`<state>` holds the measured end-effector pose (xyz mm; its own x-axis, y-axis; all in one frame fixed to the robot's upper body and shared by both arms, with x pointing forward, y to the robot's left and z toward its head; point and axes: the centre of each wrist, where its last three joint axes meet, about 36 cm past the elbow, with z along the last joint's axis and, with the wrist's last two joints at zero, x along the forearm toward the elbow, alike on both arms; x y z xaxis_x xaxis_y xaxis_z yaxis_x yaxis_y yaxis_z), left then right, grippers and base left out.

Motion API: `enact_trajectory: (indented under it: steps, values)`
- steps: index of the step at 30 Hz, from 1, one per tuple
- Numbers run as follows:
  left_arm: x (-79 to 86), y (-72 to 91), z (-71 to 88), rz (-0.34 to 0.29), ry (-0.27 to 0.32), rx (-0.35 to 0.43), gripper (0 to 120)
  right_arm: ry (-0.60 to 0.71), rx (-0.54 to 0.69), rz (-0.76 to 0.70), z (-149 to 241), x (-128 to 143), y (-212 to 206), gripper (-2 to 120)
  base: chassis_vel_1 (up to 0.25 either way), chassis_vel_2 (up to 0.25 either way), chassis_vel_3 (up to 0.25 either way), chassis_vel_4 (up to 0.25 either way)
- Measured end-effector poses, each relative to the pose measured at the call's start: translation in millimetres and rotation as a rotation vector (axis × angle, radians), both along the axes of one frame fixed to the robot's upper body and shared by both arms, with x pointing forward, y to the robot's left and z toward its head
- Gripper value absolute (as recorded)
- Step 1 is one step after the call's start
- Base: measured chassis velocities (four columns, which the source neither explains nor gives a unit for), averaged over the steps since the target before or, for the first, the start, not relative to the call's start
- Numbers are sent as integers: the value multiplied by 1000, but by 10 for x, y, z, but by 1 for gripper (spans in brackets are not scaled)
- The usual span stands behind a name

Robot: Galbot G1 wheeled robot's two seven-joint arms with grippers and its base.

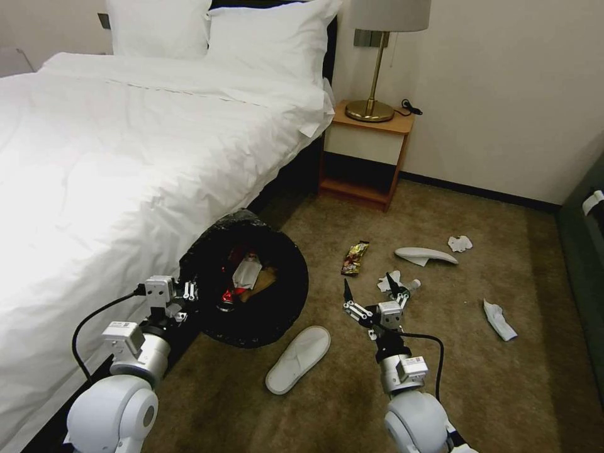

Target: Pick up the trash bin, then pick up the garbage on the floor and place it into the trash bin.

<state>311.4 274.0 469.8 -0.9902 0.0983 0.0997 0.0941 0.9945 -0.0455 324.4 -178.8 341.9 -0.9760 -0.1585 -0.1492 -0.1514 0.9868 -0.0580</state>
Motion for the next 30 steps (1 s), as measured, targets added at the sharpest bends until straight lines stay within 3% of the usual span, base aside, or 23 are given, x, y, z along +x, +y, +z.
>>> enact_trajectory:
  steps: [14, 30]
  values:
    - [-3, -11, -18, -4, 2, 14, 2, 18, 24, 23, -30, -42, -85, 100, -7, 5, 8, -7]
    - [18, -8, -37, -5, 10, 17, 2, -88, -106, 51, -195, 37, -193, 100, -144, 133, 137, -130]
